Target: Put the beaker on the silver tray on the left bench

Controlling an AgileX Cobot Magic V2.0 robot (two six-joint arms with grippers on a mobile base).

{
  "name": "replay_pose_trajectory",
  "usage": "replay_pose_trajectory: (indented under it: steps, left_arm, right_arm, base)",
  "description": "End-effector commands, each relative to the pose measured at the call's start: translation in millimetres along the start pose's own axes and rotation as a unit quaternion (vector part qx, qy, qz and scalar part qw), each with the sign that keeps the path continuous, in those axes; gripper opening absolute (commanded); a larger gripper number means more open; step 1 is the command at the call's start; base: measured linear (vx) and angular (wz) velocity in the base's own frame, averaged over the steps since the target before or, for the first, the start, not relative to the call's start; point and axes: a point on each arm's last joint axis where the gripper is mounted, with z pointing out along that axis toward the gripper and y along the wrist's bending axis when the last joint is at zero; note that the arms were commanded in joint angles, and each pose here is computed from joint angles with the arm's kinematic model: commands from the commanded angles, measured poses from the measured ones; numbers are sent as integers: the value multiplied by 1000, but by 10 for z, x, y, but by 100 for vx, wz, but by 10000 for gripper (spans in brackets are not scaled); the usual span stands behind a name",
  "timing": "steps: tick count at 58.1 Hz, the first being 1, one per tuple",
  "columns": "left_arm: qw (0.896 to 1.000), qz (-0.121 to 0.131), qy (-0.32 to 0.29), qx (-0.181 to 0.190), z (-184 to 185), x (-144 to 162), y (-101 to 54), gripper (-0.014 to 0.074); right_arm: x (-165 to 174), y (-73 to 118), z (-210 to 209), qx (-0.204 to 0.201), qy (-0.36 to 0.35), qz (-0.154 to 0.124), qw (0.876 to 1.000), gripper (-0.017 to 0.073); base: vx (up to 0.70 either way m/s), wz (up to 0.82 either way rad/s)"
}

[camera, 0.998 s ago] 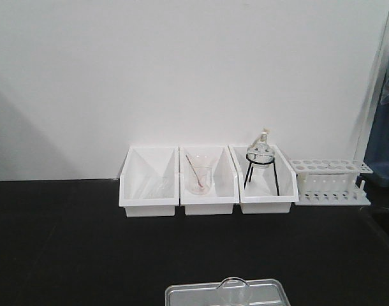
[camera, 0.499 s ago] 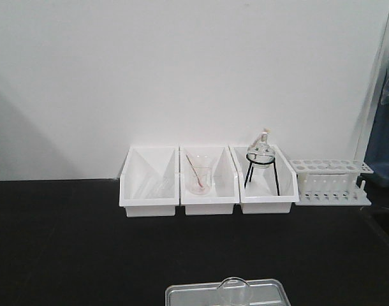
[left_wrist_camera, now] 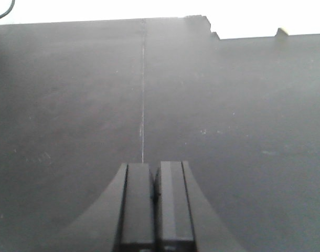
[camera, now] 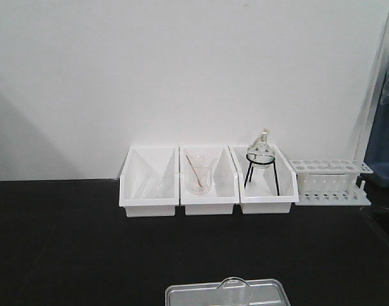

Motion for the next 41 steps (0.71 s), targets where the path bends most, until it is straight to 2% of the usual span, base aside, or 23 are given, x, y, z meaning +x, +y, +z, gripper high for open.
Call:
replay_pose_trajectory:
  steps: [1, 41]
  left_arm:
    - [999, -1, -32, 4, 19, 12, -6, 1]
    - [999, -1, -32, 4, 19, 12, -6, 1]
  right_arm:
    - [-32, -5, -10, 3, -37, -8, 999, -8]
    - [-32, -4, -10, 3, -37, -12, 999, -8]
  base:
    - [0, 0]
    - [0, 0]
